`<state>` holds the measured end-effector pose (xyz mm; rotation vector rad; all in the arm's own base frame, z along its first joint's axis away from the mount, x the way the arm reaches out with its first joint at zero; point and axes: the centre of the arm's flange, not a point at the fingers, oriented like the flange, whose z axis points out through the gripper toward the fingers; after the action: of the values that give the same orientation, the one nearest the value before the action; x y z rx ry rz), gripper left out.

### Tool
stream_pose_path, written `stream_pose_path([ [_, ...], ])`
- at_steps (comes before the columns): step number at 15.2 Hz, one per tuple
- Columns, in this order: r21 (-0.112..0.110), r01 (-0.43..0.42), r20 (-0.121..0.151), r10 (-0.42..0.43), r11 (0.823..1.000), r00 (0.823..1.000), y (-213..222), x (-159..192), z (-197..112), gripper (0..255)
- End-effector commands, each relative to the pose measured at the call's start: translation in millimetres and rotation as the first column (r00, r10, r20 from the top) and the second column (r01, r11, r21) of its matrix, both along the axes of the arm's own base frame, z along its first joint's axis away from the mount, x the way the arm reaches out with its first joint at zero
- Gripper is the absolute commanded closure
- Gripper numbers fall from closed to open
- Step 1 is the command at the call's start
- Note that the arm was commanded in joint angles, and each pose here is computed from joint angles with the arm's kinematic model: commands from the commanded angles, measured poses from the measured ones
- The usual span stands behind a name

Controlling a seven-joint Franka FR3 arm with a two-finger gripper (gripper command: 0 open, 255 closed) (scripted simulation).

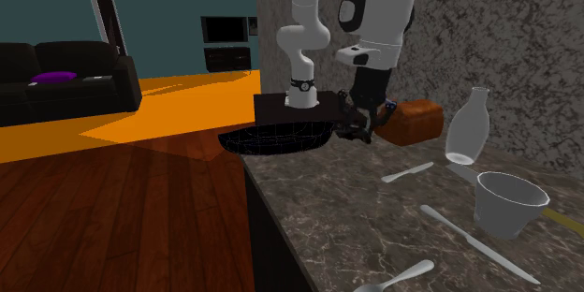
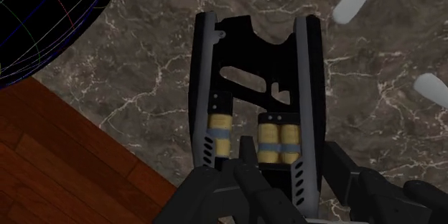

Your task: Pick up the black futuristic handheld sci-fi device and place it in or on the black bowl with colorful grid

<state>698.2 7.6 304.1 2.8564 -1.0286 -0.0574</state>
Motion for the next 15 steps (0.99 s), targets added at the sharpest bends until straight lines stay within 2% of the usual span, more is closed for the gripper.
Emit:
stream_pose_path([
  [1, 0.0, 0.0, 0.0, 0.0, 1.0, 1.0, -14, -25, -1, 255],
  [15, 0.0, 0.0, 0.0, 0.0, 1.0, 1.0, -118, -177, 6, 255],
])
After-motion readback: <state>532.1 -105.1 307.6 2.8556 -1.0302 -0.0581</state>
